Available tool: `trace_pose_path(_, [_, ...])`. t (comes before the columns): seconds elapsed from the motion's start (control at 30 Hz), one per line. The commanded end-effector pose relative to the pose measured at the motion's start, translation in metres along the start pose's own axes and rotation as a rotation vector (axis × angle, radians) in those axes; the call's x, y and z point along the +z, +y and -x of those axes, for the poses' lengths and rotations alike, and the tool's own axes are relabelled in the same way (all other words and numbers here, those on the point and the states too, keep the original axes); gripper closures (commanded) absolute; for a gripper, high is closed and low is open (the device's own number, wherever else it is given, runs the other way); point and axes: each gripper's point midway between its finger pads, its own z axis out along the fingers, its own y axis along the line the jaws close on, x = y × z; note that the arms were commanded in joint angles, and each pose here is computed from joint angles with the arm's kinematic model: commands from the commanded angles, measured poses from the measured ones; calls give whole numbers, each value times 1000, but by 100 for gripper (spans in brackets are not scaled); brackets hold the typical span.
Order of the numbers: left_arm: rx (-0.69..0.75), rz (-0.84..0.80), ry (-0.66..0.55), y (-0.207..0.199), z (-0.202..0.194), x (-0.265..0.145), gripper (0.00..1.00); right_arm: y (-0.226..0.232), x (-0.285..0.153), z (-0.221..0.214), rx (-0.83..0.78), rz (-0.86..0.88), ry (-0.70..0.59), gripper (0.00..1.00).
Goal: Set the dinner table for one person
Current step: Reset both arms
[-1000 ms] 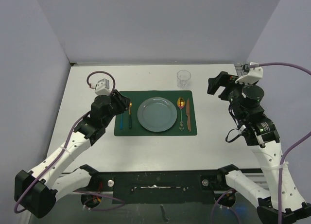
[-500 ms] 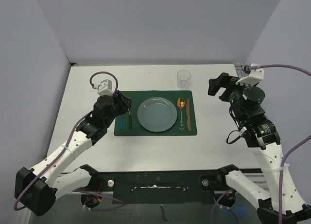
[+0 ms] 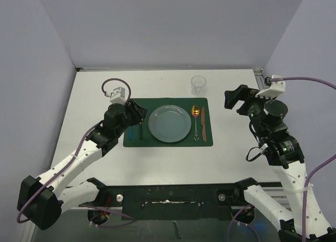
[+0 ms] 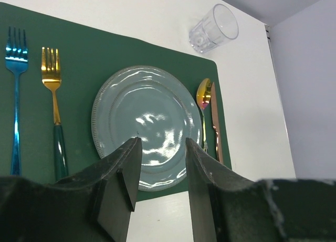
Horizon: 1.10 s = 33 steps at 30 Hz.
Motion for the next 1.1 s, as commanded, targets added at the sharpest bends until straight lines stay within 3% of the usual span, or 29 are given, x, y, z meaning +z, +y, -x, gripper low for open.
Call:
trace_pose_path(0.0, [-49, -129, -28, -32, 9, 0, 65, 15, -11, 8, 44, 82, -41, 3])
trace_pose_path(1.07, [-37, -166, 2, -51, -5, 10, 65, 19, -16, -3, 83, 115, -13, 2])
